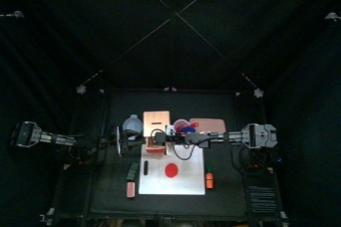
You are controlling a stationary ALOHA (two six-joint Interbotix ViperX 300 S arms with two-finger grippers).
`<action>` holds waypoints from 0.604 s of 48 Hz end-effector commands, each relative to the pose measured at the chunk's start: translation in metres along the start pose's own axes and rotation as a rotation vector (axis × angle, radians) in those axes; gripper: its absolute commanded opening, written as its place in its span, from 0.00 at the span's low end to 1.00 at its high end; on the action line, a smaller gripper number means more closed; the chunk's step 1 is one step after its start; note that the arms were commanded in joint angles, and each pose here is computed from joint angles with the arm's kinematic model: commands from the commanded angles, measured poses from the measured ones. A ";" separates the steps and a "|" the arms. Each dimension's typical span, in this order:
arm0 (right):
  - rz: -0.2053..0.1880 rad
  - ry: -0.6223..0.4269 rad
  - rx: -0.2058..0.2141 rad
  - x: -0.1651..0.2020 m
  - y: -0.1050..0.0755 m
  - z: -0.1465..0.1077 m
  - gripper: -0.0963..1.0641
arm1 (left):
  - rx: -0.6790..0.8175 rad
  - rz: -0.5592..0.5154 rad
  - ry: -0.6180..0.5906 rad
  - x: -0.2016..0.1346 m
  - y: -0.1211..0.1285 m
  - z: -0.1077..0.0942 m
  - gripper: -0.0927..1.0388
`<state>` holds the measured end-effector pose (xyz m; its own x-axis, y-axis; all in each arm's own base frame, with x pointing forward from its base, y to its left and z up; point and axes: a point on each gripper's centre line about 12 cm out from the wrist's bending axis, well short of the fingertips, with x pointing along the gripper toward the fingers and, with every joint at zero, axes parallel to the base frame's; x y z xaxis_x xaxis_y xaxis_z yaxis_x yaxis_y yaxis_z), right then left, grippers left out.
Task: Get the cutter from the drawer then cut the dough then place the extra dough in the bowl
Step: Place the cutter on the board
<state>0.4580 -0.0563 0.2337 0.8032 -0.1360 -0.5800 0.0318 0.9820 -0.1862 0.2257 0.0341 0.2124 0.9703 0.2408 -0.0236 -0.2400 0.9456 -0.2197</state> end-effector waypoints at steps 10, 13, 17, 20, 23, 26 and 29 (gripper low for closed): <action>-0.013 -0.079 -0.012 -0.071 -0.001 0.012 0.54 | -0.010 0.032 -0.015 0.002 0.006 0.004 0.84; -0.003 -0.064 -0.015 -0.082 0.005 0.001 0.54 | -0.010 0.032 -0.018 0.002 0.006 0.005 0.84; 0.028 -0.034 -0.033 -0.098 0.020 -0.022 0.54 | -0.011 0.035 -0.022 0.003 0.006 0.006 0.84; 0.059 -0.016 -0.043 -0.108 0.033 -0.038 0.54 | -0.011 0.037 -0.025 0.003 0.007 0.007 0.84; 0.088 -0.004 -0.051 -0.117 0.044 -0.054 0.54 | -0.012 0.038 -0.030 0.004 0.007 0.009 0.84; 0.114 0.014 -0.055 -0.123 0.054 -0.071 0.54 | -0.012 0.039 -0.036 0.006 0.007 0.011 0.84; 0.133 0.032 -0.052 -0.126 0.060 -0.090 0.54 | -0.010 0.045 -0.047 0.007 0.007 0.015 0.84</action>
<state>0.3220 0.0023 0.2289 0.7693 -0.0311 -0.6381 -0.0948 0.9822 -0.1621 0.2246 0.0424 0.2134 0.9599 0.2795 -0.0222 -0.2771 0.9336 -0.2270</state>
